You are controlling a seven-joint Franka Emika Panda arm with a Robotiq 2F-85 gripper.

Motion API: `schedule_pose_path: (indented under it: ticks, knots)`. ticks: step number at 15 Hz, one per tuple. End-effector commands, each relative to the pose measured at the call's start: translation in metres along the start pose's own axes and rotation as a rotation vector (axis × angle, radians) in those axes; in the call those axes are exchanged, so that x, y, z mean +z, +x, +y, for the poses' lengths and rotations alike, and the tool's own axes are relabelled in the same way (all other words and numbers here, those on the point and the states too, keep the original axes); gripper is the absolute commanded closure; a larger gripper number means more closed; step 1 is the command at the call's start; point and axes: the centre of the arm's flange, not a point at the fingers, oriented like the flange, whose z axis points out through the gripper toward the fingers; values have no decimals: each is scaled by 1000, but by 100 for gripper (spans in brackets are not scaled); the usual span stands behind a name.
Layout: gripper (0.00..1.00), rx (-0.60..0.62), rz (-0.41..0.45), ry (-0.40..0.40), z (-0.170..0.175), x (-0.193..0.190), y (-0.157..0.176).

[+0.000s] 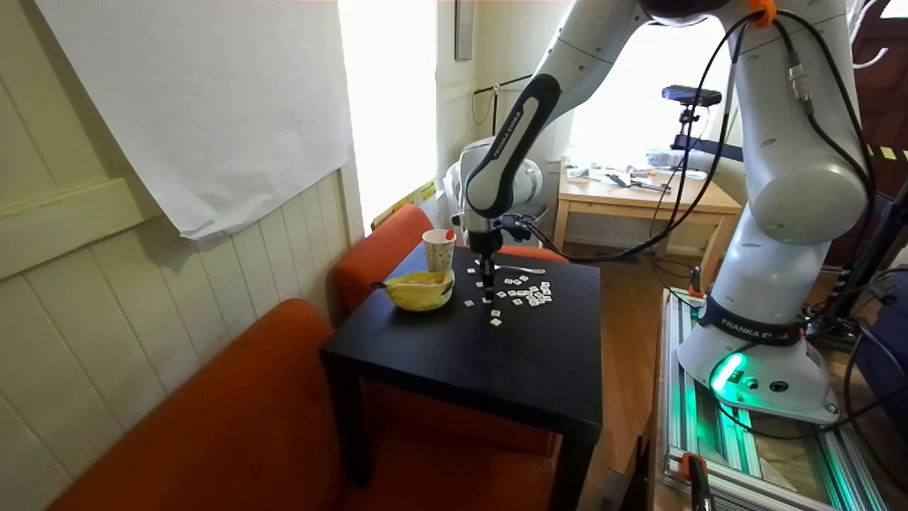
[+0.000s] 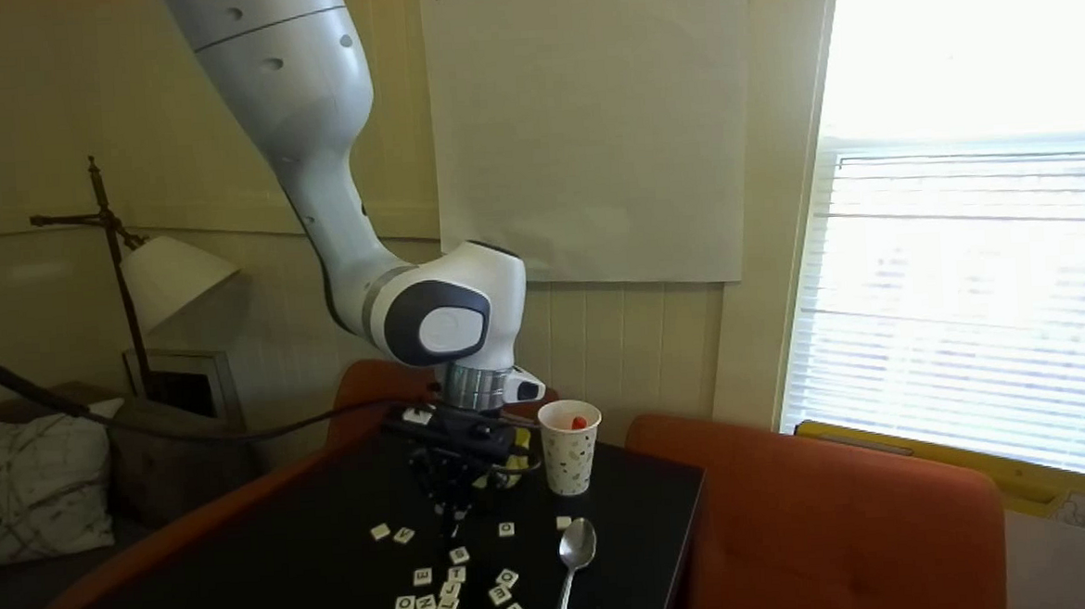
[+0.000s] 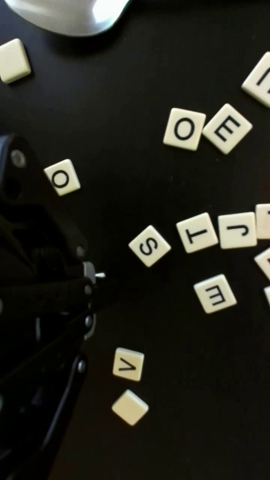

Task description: Shift a letter tile to the left

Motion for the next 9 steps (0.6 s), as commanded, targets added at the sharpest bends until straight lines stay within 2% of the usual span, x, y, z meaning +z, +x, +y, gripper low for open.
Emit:
schedule_pose_path:
  ticks: [1, 3, 9]
  knots:
    - [100, -118, -58, 17, 1, 6, -8]
    - [100, -219, -77, 41, 2, 7, -13]
    - [100, -536, -112, 49, -2, 6, -21]
